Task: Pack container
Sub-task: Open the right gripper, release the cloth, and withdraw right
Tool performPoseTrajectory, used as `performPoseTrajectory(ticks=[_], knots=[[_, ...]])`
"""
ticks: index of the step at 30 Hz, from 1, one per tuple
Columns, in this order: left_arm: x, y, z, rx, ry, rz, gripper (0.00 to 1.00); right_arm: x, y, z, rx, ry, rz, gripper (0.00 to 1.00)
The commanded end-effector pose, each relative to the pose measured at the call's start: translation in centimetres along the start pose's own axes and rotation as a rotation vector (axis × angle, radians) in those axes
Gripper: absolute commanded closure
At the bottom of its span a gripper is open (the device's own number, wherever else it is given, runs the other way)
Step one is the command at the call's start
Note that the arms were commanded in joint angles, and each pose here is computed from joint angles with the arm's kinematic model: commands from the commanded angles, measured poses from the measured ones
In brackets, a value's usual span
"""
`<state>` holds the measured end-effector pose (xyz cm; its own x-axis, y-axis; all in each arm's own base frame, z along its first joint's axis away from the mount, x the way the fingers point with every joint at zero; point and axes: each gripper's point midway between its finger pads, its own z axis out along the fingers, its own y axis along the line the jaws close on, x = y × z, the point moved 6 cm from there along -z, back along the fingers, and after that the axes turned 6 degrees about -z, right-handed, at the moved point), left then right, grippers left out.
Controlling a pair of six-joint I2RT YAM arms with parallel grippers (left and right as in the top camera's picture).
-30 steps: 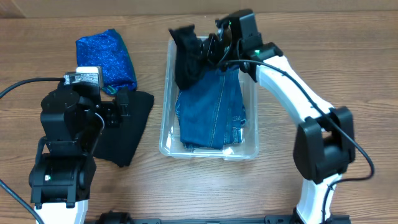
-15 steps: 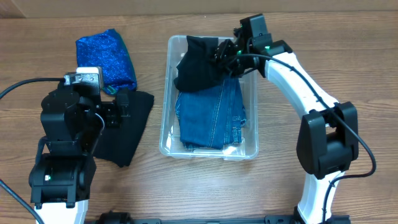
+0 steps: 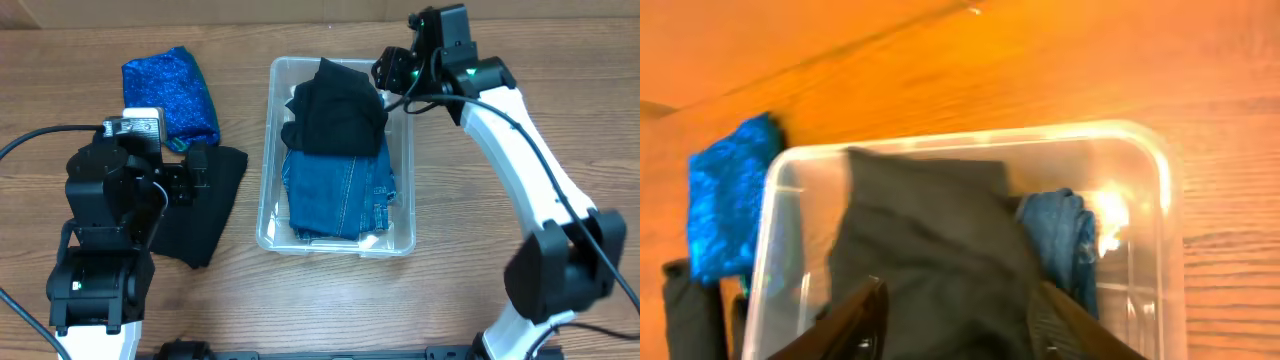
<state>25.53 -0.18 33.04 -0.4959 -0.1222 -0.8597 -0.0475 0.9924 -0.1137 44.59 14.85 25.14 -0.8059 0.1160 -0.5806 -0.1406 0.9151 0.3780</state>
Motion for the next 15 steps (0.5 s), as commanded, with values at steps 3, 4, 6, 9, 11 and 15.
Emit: performPoseTrajectory(ticks=[3,4,6,9,11,15], knots=[[-0.8,-0.3,-0.5,0.012,-0.026,0.026,0.0,2.7,2.6,-0.4,0.04,0.091,-0.246,0.75],[-0.8,-0.3,-0.5,0.012,-0.026,0.026,0.0,3.9,2.5,0.8,0.065,0.145,-0.254,0.76],[-0.8,-0.3,-0.5,0.012,-0.026,0.026,0.0,5.0,2.3,2.3,0.074,0.199,-0.257,0.76],[-0.8,-0.3,-0.5,0.012,-0.026,0.026,0.0,7.0,1.6,5.1,0.09,0.288,-0.251,0.76],[-0.8,-0.3,-0.5,0.012,-0.026,0.026,0.0,8.5,0.7,7.4,0.102,0.358,-0.24,0.76],[-0.8,-0.3,-0.4,0.012,-0.025,0.026,0.0,11.2,-0.9,10.4,0.124,0.471,-0.223,0.75]])
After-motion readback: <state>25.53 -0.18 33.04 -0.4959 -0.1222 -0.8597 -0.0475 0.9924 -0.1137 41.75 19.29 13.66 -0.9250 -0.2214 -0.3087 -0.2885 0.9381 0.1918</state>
